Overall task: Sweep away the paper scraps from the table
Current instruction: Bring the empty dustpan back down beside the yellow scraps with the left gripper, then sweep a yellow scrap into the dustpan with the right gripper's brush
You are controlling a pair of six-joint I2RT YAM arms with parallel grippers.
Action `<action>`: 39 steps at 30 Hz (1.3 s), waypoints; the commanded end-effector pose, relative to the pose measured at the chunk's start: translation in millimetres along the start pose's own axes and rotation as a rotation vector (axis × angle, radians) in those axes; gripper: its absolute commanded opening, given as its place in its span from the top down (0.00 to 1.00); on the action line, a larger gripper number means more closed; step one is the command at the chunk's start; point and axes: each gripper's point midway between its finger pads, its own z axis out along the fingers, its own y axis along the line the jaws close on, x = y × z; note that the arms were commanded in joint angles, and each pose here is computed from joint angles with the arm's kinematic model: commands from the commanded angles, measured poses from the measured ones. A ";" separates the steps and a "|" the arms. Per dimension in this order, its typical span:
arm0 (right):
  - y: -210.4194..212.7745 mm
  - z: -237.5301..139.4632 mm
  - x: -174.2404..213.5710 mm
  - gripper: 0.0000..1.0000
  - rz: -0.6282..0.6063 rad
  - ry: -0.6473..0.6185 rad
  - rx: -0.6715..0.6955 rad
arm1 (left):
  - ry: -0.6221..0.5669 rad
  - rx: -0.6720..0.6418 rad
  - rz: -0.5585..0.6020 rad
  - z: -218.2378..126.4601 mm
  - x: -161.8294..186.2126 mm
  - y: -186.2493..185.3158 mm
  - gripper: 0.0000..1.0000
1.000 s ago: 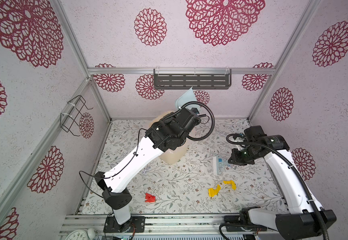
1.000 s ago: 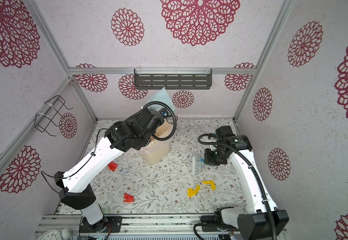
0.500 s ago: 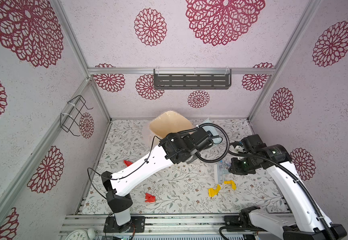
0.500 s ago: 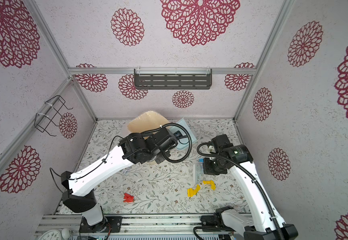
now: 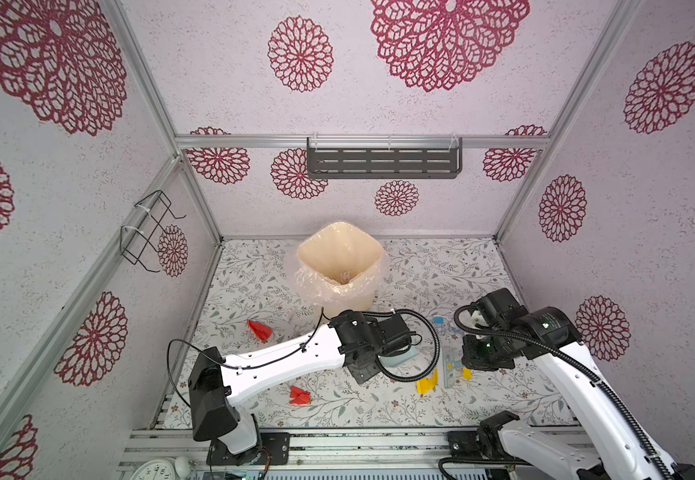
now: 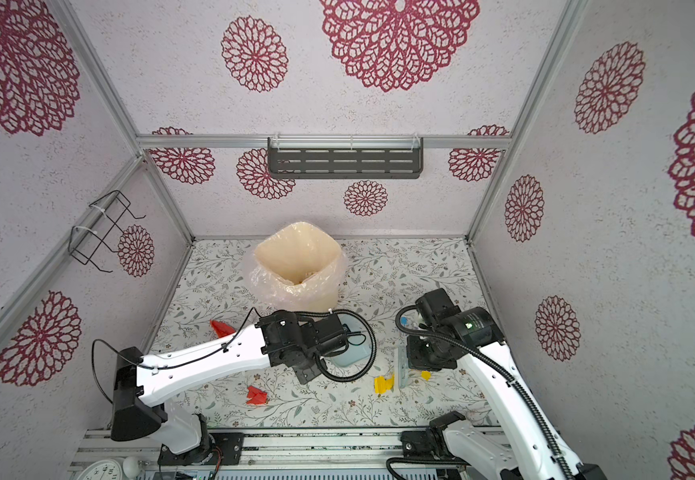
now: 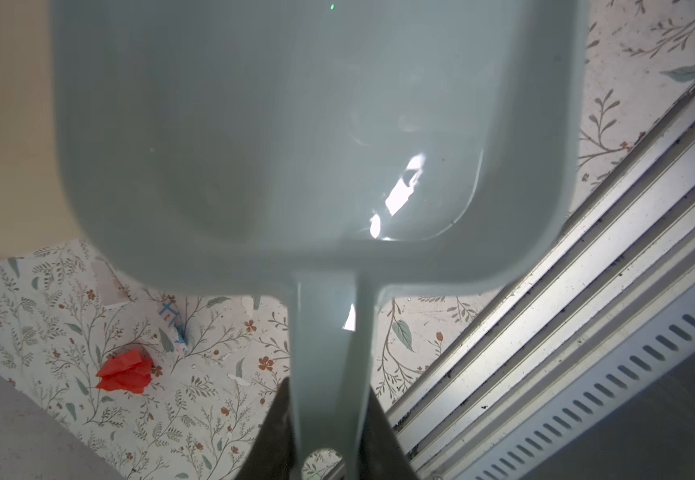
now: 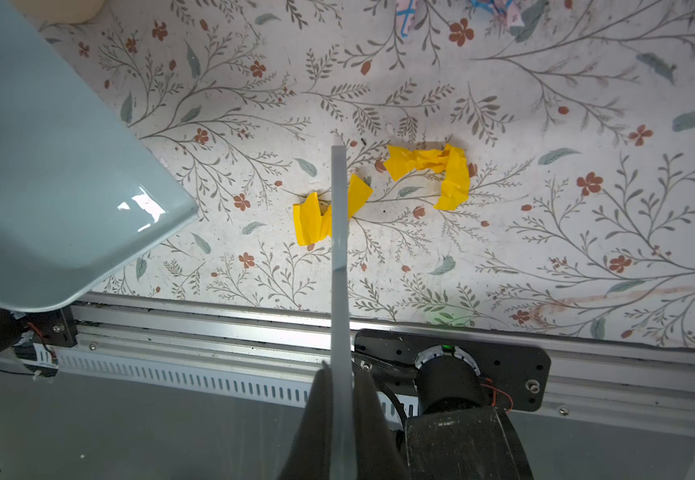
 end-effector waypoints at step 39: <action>0.3 47.1 15.1 1.00 -0.045 0.149 0.122 | 0.141 0.224 0.095 67.8 39.5 -64.6 1.00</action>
